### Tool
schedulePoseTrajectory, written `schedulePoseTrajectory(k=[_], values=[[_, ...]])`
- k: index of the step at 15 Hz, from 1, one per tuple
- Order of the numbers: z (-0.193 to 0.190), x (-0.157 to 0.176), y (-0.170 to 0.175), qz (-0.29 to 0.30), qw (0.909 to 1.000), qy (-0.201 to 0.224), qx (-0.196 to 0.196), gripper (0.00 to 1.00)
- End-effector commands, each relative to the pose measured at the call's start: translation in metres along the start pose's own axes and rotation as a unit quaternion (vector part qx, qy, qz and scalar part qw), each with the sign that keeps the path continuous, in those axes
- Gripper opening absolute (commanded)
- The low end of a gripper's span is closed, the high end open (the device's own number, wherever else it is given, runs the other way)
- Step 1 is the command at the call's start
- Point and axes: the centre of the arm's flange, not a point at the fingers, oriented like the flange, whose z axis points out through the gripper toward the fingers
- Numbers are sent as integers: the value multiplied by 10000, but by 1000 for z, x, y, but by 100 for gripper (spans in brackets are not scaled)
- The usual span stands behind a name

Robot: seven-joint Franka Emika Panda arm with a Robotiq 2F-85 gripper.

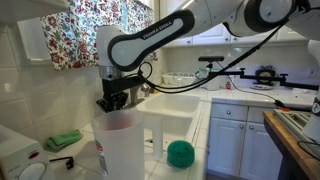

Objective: Remove the red lid from the clear jug.

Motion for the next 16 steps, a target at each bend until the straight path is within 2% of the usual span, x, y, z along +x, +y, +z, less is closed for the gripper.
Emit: schedulePoseTrajectory(k=[1, 12, 13, 14, 16], values=[[14, 18, -18, -89, 9994, 321, 90, 8], [47, 21, -28, -294, 9984, 481, -77, 8], [47, 20, -28, -296, 9983, 484, -102, 56], [47, 20, -28, -301, 9983, 476, -113, 56], [43, 19, -28, -264, 9984, 479, -118, 69]])
